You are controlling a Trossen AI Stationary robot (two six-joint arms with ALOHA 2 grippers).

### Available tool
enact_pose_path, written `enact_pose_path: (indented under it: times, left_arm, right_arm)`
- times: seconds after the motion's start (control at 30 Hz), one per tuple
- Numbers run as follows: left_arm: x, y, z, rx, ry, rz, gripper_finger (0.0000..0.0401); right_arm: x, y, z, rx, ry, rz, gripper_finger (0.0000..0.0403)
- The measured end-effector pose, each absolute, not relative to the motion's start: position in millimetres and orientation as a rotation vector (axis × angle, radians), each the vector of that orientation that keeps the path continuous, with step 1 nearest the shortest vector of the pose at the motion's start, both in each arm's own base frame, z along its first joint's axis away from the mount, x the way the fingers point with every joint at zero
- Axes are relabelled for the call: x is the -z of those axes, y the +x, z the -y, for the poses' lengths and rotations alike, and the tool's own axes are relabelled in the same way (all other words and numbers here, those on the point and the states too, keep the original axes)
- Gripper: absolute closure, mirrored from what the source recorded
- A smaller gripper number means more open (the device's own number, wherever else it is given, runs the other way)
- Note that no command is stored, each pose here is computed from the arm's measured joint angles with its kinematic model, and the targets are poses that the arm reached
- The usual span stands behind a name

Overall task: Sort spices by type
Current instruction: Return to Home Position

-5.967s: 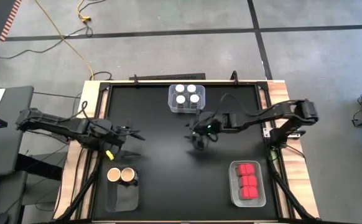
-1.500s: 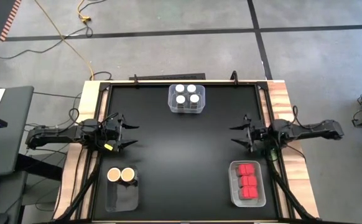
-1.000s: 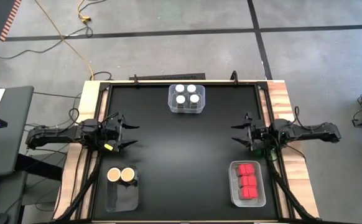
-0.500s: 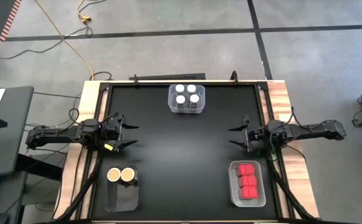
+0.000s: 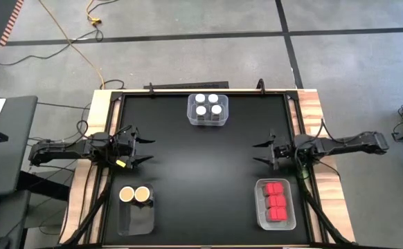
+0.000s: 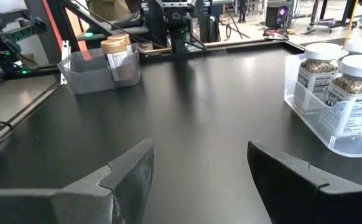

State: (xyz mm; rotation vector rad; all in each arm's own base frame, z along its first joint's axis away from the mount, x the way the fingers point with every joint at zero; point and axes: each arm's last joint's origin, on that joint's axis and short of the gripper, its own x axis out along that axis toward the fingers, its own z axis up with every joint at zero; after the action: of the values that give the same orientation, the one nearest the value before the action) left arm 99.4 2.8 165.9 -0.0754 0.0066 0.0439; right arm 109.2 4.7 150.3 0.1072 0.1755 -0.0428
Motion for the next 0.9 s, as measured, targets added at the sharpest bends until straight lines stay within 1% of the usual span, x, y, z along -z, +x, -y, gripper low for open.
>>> enact_pose_path:
  times: [0.33, 0.9]
  left_arm:
    - [-165.9, 99.4, -2.8, -0.044, -0.075, -0.006, 0.0095]
    - [-165.9, 99.4, -2.8, -0.044, -0.075, -0.007, 0.0095]
  right_arm:
    - [-145.4, 111.6, -4.9, 0.046, 0.102, -0.23, 0.0117]
    - [-145.4, 111.6, -4.9, 0.046, 0.103, -0.228, 0.0117]
